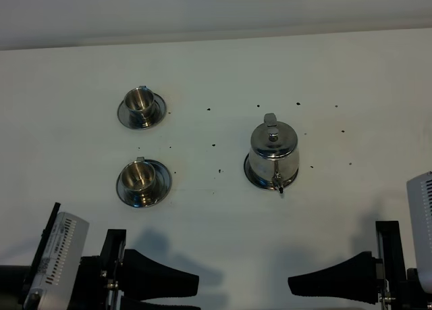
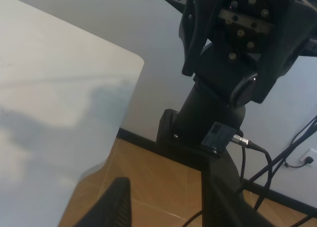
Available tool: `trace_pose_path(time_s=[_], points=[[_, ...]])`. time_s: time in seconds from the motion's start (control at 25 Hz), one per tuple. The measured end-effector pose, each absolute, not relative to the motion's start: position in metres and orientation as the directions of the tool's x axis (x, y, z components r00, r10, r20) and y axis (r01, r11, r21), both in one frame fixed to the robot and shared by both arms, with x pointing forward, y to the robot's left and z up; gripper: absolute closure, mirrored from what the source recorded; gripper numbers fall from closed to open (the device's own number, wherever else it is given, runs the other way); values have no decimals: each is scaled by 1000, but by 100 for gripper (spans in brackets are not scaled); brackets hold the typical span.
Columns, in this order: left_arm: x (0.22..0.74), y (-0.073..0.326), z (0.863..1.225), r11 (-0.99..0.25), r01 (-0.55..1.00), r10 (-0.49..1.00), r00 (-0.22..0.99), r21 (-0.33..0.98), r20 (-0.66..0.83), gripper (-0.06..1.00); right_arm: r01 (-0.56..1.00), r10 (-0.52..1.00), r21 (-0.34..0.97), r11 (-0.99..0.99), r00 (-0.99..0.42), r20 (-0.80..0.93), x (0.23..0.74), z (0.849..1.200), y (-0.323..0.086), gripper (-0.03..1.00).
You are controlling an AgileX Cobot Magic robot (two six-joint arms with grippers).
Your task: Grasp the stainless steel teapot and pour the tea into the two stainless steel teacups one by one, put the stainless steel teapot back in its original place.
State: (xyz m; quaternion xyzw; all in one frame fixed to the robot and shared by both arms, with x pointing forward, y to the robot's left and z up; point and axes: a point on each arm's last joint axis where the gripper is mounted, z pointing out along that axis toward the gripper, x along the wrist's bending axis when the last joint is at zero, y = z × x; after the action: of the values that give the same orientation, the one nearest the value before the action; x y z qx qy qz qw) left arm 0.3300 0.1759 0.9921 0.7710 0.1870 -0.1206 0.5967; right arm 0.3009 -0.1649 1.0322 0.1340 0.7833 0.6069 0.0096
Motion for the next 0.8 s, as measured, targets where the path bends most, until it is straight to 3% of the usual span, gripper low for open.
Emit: trace_pose_path(time_s=[0.8], points=[[330, 176, 992, -218, 432, 144, 901, 875, -409, 56, 200, 222, 953, 225, -963, 150, 301, 1032, -165, 55]])
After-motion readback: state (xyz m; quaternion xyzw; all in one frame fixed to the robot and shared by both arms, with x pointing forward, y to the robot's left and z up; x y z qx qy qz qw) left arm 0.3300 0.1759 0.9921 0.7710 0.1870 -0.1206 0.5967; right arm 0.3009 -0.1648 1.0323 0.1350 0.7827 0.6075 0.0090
